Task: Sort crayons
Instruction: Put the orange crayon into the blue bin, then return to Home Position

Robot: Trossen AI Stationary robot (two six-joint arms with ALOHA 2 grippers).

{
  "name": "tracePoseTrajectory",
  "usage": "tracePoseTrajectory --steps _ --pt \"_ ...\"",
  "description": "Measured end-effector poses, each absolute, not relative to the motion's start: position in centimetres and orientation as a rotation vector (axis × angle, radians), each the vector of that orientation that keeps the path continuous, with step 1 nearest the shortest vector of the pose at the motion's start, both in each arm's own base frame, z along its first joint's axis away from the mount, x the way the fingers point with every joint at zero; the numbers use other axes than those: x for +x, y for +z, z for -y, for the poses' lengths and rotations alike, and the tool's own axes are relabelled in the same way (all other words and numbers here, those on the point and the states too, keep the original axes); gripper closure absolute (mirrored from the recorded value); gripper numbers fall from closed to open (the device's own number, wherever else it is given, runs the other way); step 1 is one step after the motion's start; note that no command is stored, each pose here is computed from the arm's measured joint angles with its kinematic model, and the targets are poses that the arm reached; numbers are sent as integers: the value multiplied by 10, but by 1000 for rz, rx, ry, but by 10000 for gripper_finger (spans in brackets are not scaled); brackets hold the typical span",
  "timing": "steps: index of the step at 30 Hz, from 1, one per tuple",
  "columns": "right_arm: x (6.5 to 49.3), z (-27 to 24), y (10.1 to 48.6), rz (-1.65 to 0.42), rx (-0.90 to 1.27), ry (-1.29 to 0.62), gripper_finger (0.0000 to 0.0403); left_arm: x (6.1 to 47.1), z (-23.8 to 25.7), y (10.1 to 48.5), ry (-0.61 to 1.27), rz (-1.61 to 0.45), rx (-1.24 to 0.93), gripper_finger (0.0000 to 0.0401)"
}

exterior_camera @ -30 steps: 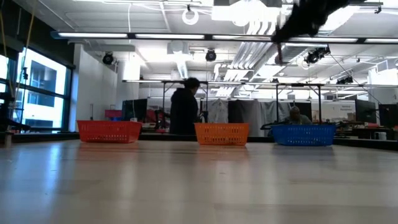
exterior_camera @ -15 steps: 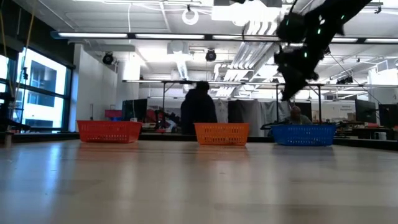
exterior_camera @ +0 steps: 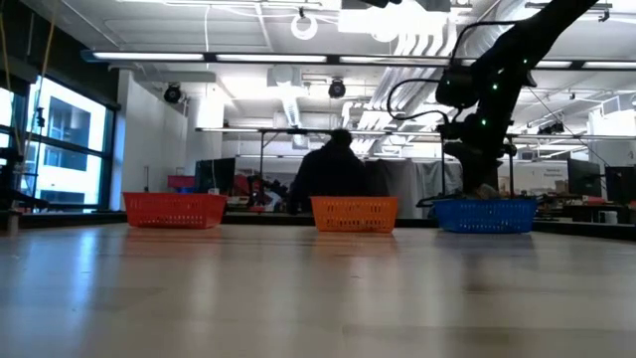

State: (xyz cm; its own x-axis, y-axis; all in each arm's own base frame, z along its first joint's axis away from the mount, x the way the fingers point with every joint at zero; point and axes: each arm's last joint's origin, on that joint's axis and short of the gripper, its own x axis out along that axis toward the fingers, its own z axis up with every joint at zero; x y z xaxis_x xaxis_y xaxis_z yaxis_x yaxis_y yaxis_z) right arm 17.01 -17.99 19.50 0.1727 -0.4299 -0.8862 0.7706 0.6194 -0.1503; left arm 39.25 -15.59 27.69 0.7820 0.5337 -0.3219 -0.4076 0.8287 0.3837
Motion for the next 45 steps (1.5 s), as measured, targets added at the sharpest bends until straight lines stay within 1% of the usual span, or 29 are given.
tracePoseTrajectory --steps 13,20,22,26,30,35,38,43,45 --pt "172 181 189 -1132 376 -864 302 392 156 277 518 -433 297 300" --pt "172 180 189 -1116 411 -867 295 392 156 277 527 -431 297 300" --pt "172 178 193 -1084 439 -816 295 392 155 278 567 -422 307 300" --pt "173 170 206 -973 524 -636 295 385 153 280 713 -415 376 300" --pt "171 156 230 -821 544 -450 295 366 151 286 739 -460 384 300" --pt "167 123 267 -639 448 -272 295 327 141 298 791 -518 299 300" --pt "164 97 285 -571 389 -189 295 302 136 302 836 -557 248 300" --pt "162 53 304 -486 328 2 295 266 131 302 929 -644 196 300" --pt "161 36 309 -471 291 60 295 257 131 296 964 -652 162 300"
